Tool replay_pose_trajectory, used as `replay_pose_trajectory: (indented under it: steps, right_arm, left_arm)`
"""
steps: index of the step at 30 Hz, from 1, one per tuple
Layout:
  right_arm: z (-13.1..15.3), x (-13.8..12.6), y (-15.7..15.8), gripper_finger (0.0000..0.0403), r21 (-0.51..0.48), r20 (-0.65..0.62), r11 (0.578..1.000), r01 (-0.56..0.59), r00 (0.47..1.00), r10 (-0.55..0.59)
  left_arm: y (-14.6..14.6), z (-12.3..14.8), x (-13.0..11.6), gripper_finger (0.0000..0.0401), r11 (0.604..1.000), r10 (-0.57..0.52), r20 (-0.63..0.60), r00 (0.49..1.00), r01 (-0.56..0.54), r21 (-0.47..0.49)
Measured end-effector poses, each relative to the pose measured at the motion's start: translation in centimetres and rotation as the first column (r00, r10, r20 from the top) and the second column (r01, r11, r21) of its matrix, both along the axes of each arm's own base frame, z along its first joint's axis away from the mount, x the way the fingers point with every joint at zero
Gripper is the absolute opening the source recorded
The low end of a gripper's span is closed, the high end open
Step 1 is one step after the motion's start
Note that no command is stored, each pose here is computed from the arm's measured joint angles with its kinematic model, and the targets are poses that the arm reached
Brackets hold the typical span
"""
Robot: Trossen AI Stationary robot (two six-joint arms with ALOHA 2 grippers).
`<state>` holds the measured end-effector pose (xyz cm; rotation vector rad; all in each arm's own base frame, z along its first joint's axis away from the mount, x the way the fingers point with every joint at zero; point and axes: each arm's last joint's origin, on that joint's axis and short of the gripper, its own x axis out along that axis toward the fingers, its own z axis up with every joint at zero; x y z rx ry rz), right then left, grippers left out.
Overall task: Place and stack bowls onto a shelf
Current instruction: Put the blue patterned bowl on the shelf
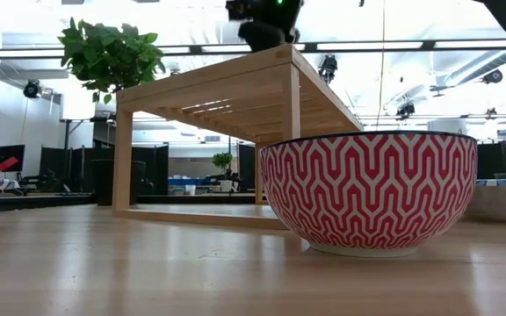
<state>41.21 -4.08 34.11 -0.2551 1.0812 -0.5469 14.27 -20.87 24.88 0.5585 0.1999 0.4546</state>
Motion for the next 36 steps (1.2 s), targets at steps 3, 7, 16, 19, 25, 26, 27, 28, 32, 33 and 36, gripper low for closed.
replay_pose_trajectory:
  steps: [3, 7, 16, 19, 25, 26, 27, 28, 32, 33, 36]
  right_arm:
    - [1.0, -0.5, 1.1, 0.018, 0.011, 0.034, 1.0, -0.002, 0.999, 0.002]
    - [2.6, -1.7, 2.9, 0.0179, 0.032, 0.094, 0.999, -0.007, 0.996, 0.004]
    - [5.6, -4.6, 10.1, 0.018, 0.113, 0.224, 0.986, -0.126, 0.97, 0.098]
    - [5.7, -5.4, 13.4, 0.018, 0.119, 0.231, 0.969, -0.214, 0.956, 0.183]
    - [4.2, -7.1, 20.1, 0.018, 0.151, 0.223, 0.925, -0.349, 0.923, 0.312]
    - [3.8, -7.5, 21.1, 0.018, 0.16, 0.223, 0.919, -0.36, 0.92, 0.321]
    - [3.3, -7.8, 22.0, 0.018, 0.171, 0.224, 0.914, -0.367, 0.918, 0.326]
    - [2.8, -8.1, 22.9, 0.018, 0.182, 0.226, 0.91, -0.372, 0.917, 0.33]
    - [0.5, -8.7, 25.8, 0.0181, 0.255, 0.265, 0.881, -0.399, 0.905, 0.333]
    - [-0.1, -8.7, 26.4, 0.0181, 0.287, 0.281, 0.867, -0.407, 0.901, 0.33]
    - [-2.1, -8.4, 27.5, 0.0181, 0.364, 0.319, 0.833, -0.417, 0.896, 0.309]
  left_arm:
    - [0.1, 0.1, 0.2, 0.0039, 1.0, 0.01, 0.002, 1.0, -0.01, -0.004]
    - [0.1, 0.6, 0.6, 0.0039, 0.999, 0.024, 0.012, 1.0, -0.024, -0.023]
    - [-0.2, 1.8, 1.1, 0.0039, 0.998, 0.035, 0.028, 0.999, -0.034, -0.054]
    - [-0.3, 1.9, 1.2, 0.0039, 0.998, 0.034, 0.021, 0.999, -0.033, -0.055]
    - [-0.2, 1.8, 1.2, 0.0039, 0.998, 0.035, 0.02, 0.999, -0.034, -0.056]
    - [-0.2, 1.8, 1.2, 0.0039, 0.998, 0.035, 0.02, 0.999, -0.034, -0.056]
    - [-0.2, 1.8, 1.2, 0.0039, 0.998, 0.035, 0.021, 0.999, -0.034, -0.057]
    - [-0.2, 1.8, 1.2, 0.0039, 0.998, 0.036, 0.021, 0.999, -0.035, -0.055]
    - [-0.2, 1.9, 1.3, 0.0039, 0.998, 0.038, 0.023, 0.999, -0.037, -0.051]
    - [-0.2, 1.9, 1.3, 0.0039, 0.998, 0.039, 0.023, 0.999, -0.038, -0.05]
    - [-0.2, 1.9, 1.3, 0.0039, 0.998, 0.04, 0.024, 0.999, -0.039, -0.051]
